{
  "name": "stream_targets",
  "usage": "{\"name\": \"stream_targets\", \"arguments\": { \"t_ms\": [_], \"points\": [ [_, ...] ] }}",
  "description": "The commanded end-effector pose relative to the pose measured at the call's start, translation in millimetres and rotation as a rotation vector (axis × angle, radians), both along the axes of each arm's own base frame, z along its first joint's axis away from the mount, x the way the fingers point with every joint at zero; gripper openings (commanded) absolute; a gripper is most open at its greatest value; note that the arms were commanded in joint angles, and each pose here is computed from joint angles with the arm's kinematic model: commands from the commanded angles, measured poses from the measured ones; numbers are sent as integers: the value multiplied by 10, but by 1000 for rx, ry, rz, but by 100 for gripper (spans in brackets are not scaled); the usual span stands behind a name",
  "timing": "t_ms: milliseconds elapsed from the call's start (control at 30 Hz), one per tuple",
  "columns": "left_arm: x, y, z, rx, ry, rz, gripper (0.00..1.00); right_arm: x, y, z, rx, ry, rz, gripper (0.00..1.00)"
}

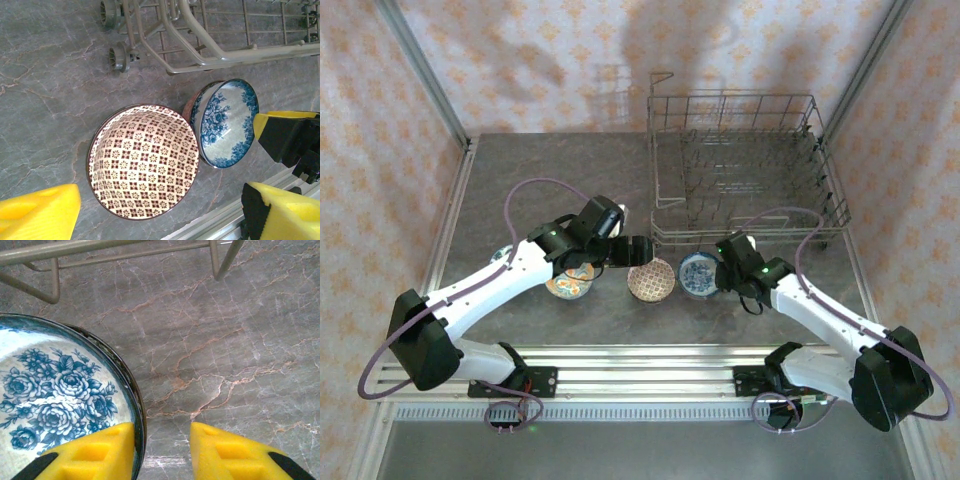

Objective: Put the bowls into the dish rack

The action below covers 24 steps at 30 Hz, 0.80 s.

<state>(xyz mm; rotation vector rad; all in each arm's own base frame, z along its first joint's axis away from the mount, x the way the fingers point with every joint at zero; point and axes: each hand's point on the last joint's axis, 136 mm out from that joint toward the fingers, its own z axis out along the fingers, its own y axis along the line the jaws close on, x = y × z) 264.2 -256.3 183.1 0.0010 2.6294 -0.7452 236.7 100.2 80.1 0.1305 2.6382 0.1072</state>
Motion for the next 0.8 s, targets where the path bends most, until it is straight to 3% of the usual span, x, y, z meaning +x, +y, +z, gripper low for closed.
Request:
{"name": "stream_targets", "arguments": {
  "t_ms": [0, 767],
  "points": [
    [7, -5, -6, 7, -16, 9, 85, -18, -21, -54, -15, 4, -11, 33],
    [-5, -31, -74, 18, -3, 0, 85, 26, 48, -23, -26, -3, -5, 14]
  ]
}}
